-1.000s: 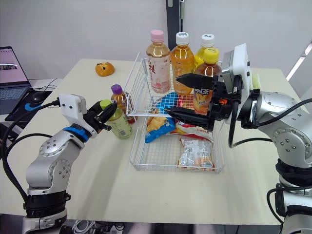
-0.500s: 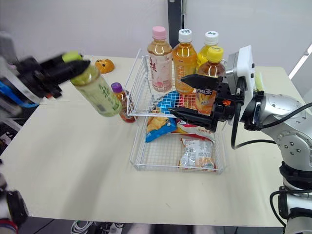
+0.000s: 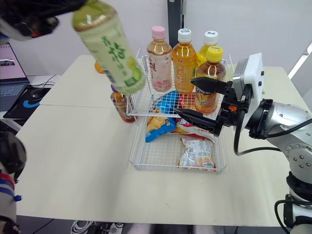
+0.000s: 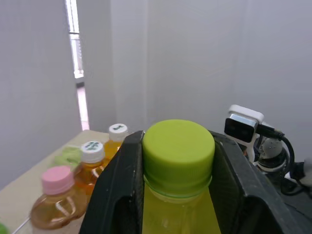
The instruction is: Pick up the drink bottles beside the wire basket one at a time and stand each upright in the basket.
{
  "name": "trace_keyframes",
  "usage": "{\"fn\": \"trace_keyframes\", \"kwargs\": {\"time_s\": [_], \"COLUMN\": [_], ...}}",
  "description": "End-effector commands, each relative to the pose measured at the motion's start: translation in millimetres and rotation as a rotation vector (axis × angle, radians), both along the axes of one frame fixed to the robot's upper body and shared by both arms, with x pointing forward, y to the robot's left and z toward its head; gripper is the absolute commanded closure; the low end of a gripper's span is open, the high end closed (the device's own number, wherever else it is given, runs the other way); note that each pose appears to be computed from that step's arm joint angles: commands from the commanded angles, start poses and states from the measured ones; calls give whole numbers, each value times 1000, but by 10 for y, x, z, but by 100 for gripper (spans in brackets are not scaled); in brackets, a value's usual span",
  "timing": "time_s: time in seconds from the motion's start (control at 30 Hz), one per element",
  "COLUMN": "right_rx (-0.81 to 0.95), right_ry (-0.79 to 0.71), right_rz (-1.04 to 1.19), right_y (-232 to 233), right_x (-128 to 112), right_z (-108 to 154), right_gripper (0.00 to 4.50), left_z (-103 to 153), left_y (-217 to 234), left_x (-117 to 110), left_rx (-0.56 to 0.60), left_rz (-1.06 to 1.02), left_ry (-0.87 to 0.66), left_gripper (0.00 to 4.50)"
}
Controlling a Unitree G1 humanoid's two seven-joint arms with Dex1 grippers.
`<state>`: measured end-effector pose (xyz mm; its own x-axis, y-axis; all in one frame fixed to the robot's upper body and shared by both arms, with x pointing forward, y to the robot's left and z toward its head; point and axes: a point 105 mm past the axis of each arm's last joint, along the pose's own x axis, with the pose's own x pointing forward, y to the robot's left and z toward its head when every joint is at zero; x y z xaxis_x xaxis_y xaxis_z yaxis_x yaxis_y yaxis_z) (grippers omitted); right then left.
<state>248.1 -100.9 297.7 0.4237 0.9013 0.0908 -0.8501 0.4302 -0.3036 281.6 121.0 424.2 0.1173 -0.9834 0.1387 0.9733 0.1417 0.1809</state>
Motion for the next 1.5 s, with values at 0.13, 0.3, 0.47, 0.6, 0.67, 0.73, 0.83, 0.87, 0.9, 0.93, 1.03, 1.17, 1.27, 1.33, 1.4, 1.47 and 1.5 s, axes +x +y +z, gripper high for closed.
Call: {"fn": "trace_keyframes", "kwargs": {"time_s": [0.13,0.3,0.47,0.6,0.67,0.73,0.83,0.87,0.9,0.93,1.03,1.17,1.27,1.33,1.4,1.47,1.5], "right_rx": [10,15,19,20,21,21,21,21,22,23,19,11,10,15,13,17,23], "right_ry": [-64,-64,-58,-52,-51,-50,-46,-45,-44,-42,-33,-19,0,12,18,21,25], "right_rz": [-94,-154,-188,-199,-198,-198,-195,-192,-189,-183,-158,-110,-39,-9,16,44,66], "right_y": [-80,-120,-137,-137,-132,-132,-135,-132,-129,-125,-111,-83,-18,15,39,55,74], "right_x": [-176,-239,-272,-275,-274,-270,-265,-264,-262,-260,-262,-277,-283,-249,-203,-179,-171], "right_z": [96,95,91,90,91,96,97,96,96,96,87,80,67,62,43,52,65], "right_gripper": [0,0,0,0,0,0,0,0,0,0,0,0,0,0,0,0,0], "left_z": [-207,-472,-485,-466,-509,-511,-421,-360,-300,-228,-21,76,-103,-292,-467,-672,-840], "left_y": [-474,-656,-676,-697,-712,-715,-715,-703,-686,-657,-498,-207,246,544,830,1046,1208], "left_x": [232,498,638,666,651,637,607,592,577,559,499,520,664,704,694,642,590], "left_rx": [37,100,87,46,63,56,12,-12,-34,-57,-117,-156,-130,-99,-120,-128,-151], "left_rz": [-64,-16,11,-12,-37,-49,-59,-61,-60,-59,-32,82,317,466,596,688,753], "left_ry": [-136,-190,-195,-163,-165,-163,-169,-172,-175,-177,-189,-176,-181,-197,-187,-163,-124], "left_gripper": [312,312,312,240,186,130,29,3,3,3,3,3,3,3,3,3,3]}}
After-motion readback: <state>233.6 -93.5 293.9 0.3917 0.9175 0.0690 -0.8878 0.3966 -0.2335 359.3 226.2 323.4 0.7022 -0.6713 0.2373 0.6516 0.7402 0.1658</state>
